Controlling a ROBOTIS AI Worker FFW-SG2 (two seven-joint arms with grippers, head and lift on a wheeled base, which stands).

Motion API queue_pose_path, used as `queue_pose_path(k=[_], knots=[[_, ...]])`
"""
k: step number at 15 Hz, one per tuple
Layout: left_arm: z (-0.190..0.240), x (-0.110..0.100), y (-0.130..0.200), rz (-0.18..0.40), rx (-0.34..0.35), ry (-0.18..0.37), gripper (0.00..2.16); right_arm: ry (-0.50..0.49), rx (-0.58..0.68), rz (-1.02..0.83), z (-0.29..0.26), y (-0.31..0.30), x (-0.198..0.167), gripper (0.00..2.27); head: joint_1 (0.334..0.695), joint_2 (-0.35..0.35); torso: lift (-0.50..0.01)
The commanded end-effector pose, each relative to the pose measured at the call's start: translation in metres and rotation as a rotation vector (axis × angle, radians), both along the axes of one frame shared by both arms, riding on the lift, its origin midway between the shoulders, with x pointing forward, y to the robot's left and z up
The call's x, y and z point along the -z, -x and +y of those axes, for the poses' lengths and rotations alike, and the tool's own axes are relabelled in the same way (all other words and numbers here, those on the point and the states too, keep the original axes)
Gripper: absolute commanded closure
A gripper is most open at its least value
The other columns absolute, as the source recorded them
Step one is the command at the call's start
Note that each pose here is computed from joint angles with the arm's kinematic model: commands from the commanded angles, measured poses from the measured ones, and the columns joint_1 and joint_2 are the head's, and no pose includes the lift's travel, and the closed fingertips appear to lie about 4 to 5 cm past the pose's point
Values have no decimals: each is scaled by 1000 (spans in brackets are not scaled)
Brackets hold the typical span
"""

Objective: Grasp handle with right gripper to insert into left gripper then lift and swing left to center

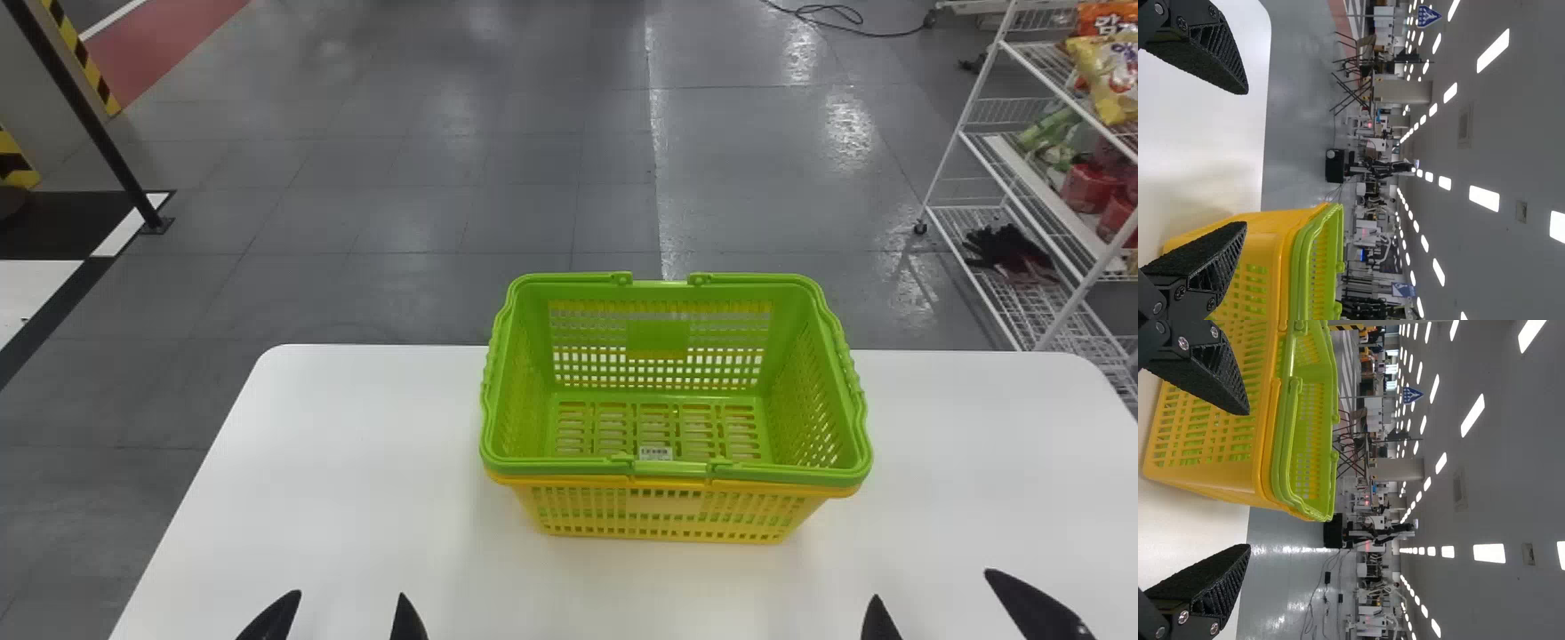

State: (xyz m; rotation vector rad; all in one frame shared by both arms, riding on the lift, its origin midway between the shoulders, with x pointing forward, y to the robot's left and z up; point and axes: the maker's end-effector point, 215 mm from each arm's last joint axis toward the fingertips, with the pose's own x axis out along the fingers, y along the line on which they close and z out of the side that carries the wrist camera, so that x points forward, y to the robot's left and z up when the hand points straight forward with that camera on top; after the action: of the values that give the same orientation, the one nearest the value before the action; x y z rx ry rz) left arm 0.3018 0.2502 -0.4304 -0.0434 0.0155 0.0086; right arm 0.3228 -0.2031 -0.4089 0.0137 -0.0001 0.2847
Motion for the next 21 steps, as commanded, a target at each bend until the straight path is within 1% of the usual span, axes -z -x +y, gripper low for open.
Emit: queue_pose_path(k=[1,10,12,14,17,18,21], knots=[[0,2,0,5,1,-1,107,0,0,8,0,1,3,83,695,89,-93],[-5,5,2,10,9,0,97,-3,-3,10,2,2,4,87,695,86,-93],[-5,-1,1,-9,10,1,90,-3,-3,10,2,2,4,87,695,83,-93],[-8,-6,-2,-21,46,-11,90,-3,-3,11,2,2,5,87,695,83,-93],[2,-30,-14,-68,23,-18,93,-3,-3,11,2,2,5,87,695,82,-93],[8,-38,-21,-72,14,-28,97,-3,-3,11,2,2,5,87,695,87,-93],[12,-64,-51,-61,26,-61,124,-3,-5,11,3,2,5,87,695,101,-93]])
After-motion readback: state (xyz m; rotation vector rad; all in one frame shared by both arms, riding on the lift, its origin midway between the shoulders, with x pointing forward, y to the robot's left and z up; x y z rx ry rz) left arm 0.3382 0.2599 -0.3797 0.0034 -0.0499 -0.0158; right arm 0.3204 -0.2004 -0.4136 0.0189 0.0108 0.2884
